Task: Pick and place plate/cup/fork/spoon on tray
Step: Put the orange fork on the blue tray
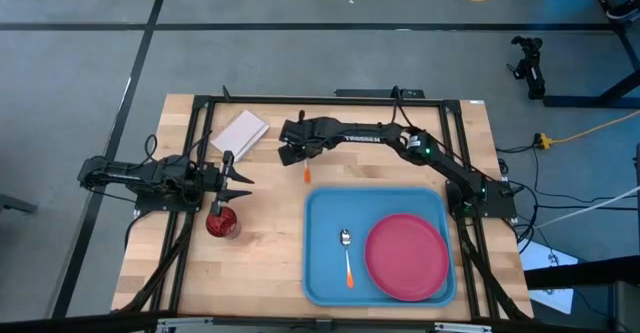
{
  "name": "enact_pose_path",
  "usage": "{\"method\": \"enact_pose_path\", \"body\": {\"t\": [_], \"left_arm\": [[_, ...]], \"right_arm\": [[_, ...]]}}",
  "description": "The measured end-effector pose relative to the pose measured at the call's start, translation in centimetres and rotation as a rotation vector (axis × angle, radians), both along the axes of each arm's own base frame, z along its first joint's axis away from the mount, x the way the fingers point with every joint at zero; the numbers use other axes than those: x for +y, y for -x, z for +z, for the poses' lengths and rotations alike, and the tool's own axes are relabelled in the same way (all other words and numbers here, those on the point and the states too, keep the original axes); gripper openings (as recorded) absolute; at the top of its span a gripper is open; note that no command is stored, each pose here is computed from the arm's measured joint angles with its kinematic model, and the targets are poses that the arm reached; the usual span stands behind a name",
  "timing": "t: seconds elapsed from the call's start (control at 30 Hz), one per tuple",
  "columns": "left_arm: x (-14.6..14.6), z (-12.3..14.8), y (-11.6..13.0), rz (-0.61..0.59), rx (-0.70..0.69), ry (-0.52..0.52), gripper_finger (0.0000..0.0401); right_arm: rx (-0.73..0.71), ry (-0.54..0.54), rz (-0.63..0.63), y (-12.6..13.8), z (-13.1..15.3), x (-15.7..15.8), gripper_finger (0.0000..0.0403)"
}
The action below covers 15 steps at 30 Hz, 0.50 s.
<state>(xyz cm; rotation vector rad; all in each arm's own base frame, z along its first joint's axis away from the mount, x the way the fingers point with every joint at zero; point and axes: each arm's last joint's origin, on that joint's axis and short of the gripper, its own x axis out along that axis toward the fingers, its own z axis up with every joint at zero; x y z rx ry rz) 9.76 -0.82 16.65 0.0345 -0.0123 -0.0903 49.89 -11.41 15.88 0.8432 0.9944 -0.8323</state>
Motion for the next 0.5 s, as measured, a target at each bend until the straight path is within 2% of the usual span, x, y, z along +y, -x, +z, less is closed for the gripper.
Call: {"method": "enact_pose_path", "body": {"t": [0.3, 0.5], "left_arm": [[0.0, 0.0, 0.0, 0.0, 0.0, 0.0, 0.0127], [0.0, 0.0, 0.0, 0.0, 0.0, 0.0, 0.0127]], "right_arm": [[-0.005, -0.043, -0.076, 0.3, -1.3, -0.2, 0.0114], [-0.035, -0.035, -0.08, 0.2, -2.1, -0.3, 0.0113]]}}
